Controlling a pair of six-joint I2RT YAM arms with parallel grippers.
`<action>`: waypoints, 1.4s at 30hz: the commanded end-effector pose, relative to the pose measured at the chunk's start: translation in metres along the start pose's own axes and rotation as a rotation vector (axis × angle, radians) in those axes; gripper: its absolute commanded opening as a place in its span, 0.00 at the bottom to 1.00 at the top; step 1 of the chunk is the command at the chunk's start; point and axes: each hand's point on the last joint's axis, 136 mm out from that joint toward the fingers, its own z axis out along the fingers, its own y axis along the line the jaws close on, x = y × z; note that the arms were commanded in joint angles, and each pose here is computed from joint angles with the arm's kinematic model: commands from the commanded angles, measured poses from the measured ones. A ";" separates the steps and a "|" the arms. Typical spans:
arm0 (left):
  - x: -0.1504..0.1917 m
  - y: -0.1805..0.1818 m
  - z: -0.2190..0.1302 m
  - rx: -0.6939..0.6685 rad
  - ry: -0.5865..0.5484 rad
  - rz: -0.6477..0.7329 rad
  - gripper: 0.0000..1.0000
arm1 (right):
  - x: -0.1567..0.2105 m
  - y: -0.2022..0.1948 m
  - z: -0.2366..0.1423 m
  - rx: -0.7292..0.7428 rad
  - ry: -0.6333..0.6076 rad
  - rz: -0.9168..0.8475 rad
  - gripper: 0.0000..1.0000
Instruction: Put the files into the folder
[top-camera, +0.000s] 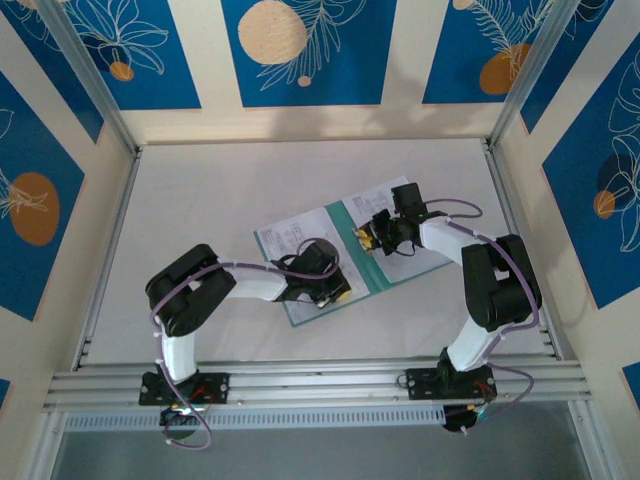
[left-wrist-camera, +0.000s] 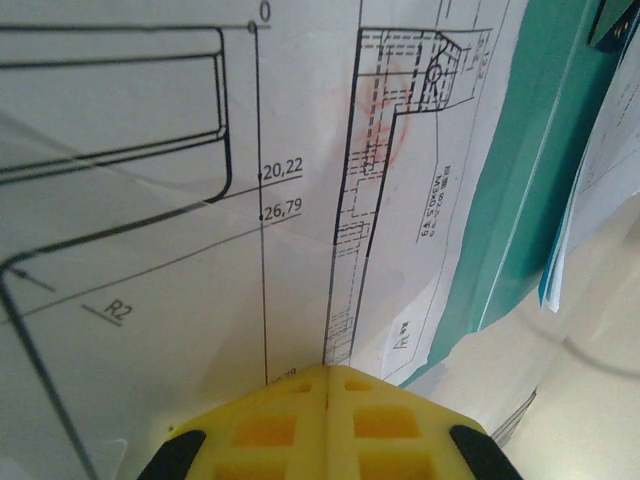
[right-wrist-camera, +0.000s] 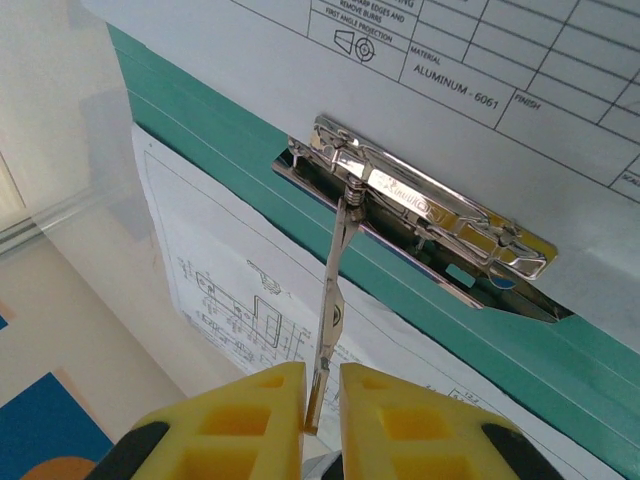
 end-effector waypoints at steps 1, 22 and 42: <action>0.012 0.045 0.010 -0.148 0.039 -0.016 0.00 | 0.003 0.012 -0.009 -0.012 -0.004 -0.013 0.18; 0.013 0.049 0.009 -0.127 0.042 -0.063 0.00 | -0.002 -0.029 -0.005 0.097 0.021 -0.041 0.00; 0.008 0.057 -0.007 -0.142 0.021 -0.074 0.00 | -0.016 -0.104 0.006 0.236 -0.039 -0.093 0.00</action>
